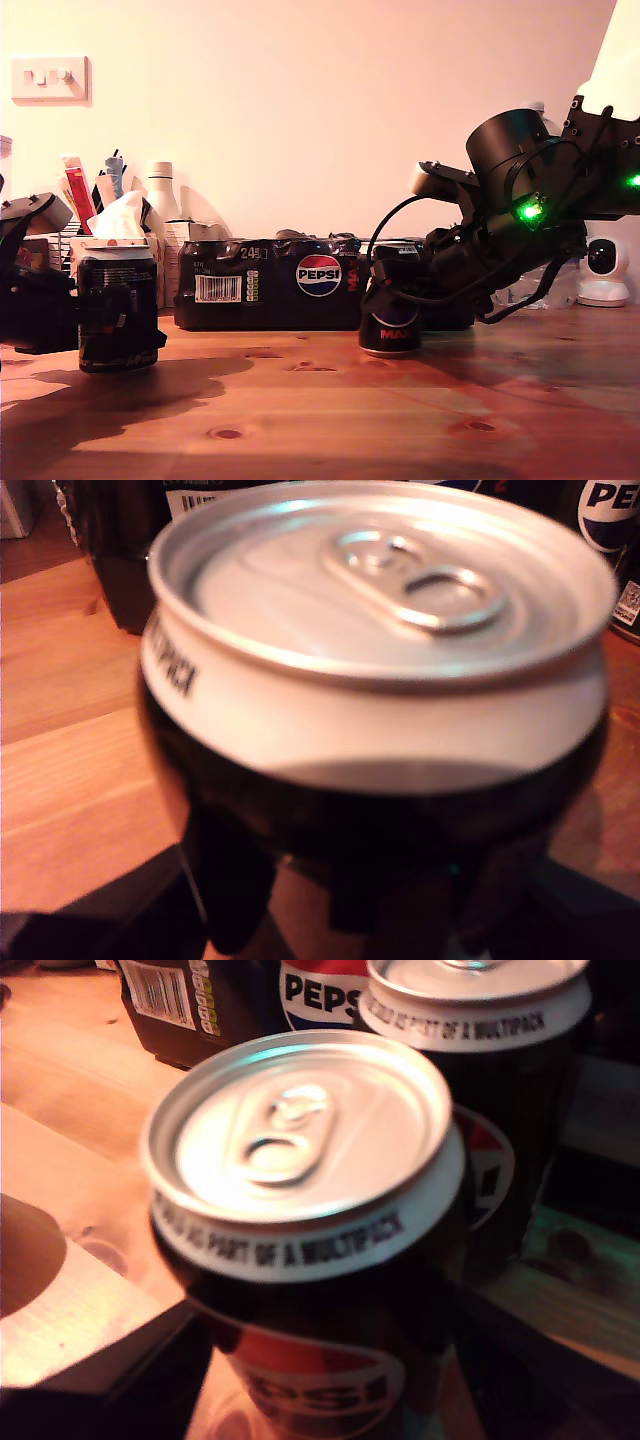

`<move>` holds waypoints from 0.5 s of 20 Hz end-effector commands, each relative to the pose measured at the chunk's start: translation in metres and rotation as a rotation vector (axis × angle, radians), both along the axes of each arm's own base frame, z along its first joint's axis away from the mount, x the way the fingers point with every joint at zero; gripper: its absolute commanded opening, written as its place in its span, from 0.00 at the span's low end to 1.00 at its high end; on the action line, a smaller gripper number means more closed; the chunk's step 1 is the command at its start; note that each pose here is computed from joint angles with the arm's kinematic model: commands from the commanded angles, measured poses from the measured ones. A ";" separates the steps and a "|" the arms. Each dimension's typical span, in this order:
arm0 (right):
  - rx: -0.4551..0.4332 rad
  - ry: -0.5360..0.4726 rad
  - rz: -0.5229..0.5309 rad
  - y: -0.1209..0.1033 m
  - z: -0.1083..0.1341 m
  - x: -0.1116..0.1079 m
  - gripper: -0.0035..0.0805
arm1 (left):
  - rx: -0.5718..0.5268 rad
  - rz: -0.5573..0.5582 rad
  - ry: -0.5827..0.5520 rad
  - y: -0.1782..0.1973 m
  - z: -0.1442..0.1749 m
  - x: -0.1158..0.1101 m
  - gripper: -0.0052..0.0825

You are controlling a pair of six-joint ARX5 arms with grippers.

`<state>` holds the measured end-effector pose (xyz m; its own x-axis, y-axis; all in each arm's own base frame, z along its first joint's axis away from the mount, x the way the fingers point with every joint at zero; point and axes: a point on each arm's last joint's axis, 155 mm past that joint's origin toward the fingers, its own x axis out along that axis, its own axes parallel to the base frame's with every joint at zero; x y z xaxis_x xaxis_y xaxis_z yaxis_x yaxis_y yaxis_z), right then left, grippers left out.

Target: Stack up the Pepsi cans on top of each other

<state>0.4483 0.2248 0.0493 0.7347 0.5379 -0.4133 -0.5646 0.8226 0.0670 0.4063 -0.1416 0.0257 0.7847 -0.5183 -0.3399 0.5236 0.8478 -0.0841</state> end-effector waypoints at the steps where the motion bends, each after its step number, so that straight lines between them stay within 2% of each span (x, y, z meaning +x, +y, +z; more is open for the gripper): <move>1: 0.002 -0.011 0.017 0.007 0.000 -0.002 0.46 | 0.005 -0.004 0.005 -0.001 -0.005 -0.002 0.44; 5: -0.001 -0.002 0.050 0.021 -0.002 -0.010 0.46 | 0.005 -0.004 0.005 -0.001 -0.005 -0.002 0.44; 10: -0.015 0.037 0.129 0.052 -0.010 -0.034 0.46 | 0.005 -0.004 0.005 -0.001 -0.005 -0.002 0.44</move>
<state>0.4231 0.2675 0.0468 0.6731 0.6056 -0.4244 -0.6448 0.7616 0.0640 0.4064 -0.1416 0.0257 0.7849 -0.5180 -0.3399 0.5233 0.8480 -0.0840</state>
